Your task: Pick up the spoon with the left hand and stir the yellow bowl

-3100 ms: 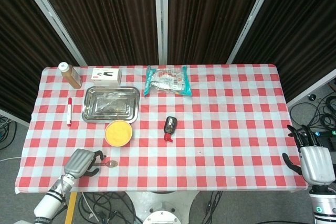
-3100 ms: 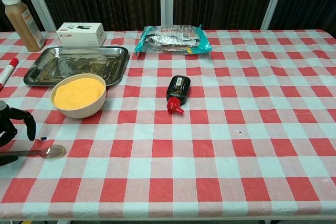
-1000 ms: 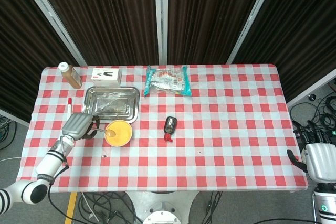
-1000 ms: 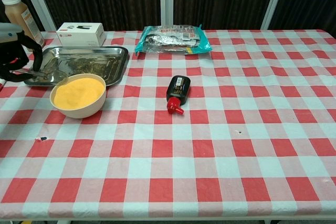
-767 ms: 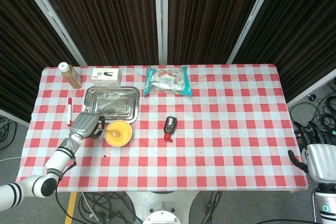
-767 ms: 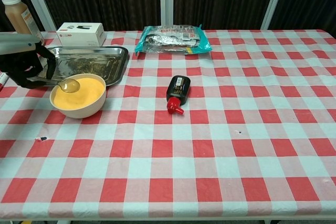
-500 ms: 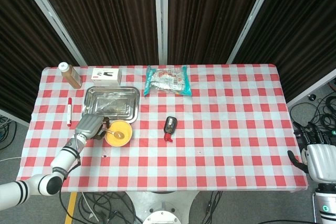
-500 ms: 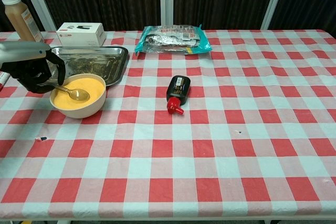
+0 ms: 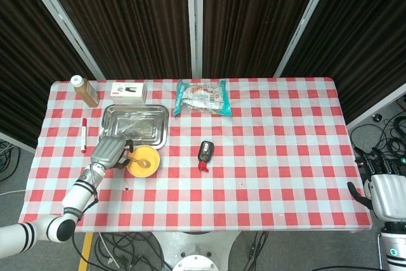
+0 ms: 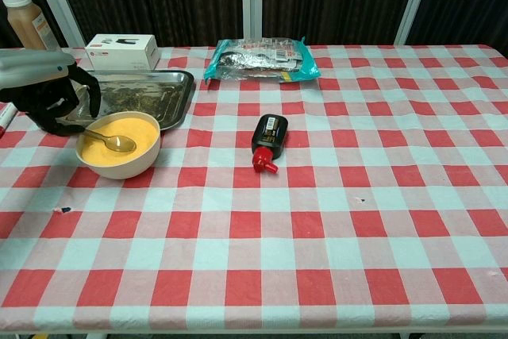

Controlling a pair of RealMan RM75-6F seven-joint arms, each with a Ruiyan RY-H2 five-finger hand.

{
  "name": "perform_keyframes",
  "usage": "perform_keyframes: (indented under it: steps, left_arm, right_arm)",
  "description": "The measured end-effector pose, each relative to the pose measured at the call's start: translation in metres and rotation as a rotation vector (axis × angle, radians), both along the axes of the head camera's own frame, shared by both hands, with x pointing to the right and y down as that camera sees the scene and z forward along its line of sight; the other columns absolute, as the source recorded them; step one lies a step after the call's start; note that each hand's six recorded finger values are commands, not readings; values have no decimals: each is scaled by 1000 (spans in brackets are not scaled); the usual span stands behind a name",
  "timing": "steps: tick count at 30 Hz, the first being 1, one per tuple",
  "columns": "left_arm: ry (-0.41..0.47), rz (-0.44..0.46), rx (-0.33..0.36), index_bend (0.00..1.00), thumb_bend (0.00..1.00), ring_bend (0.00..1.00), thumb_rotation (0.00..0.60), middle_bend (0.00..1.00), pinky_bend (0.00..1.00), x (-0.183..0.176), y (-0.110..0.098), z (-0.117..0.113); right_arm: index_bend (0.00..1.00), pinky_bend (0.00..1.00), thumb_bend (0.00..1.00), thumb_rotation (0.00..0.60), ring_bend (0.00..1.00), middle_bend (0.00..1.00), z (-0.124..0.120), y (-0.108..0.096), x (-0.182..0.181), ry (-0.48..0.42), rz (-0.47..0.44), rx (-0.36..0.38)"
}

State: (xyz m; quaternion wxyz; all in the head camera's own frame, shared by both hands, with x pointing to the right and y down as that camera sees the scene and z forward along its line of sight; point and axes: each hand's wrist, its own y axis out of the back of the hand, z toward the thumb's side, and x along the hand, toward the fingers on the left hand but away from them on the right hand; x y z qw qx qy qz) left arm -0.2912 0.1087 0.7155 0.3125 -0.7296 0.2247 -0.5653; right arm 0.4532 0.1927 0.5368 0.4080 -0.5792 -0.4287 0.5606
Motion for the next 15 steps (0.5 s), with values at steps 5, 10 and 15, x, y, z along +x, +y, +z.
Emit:
perform_keyframes:
  steps: [5, 10, 15]
  left_arm:
    - [-12, 15, 5, 562, 310, 899, 600, 908, 950, 2, 3, 6]
    - [-29, 21, 4, 566, 310, 900, 600, 909, 950, 0, 5, 11]
    - [-33, 22, 1, 571, 323, 900, 600, 909, 950, -1, 4, 11]
  right_arm:
    - [115, 226, 222, 600, 102, 339, -1, 1, 2, 3, 6, 1]
    - [115, 226, 221, 600, 102, 339, -1, 1, 3, 4, 9, -1]
    - [115, 226, 221, 600, 102, 340, 0, 1, 2, 3, 9, -2]
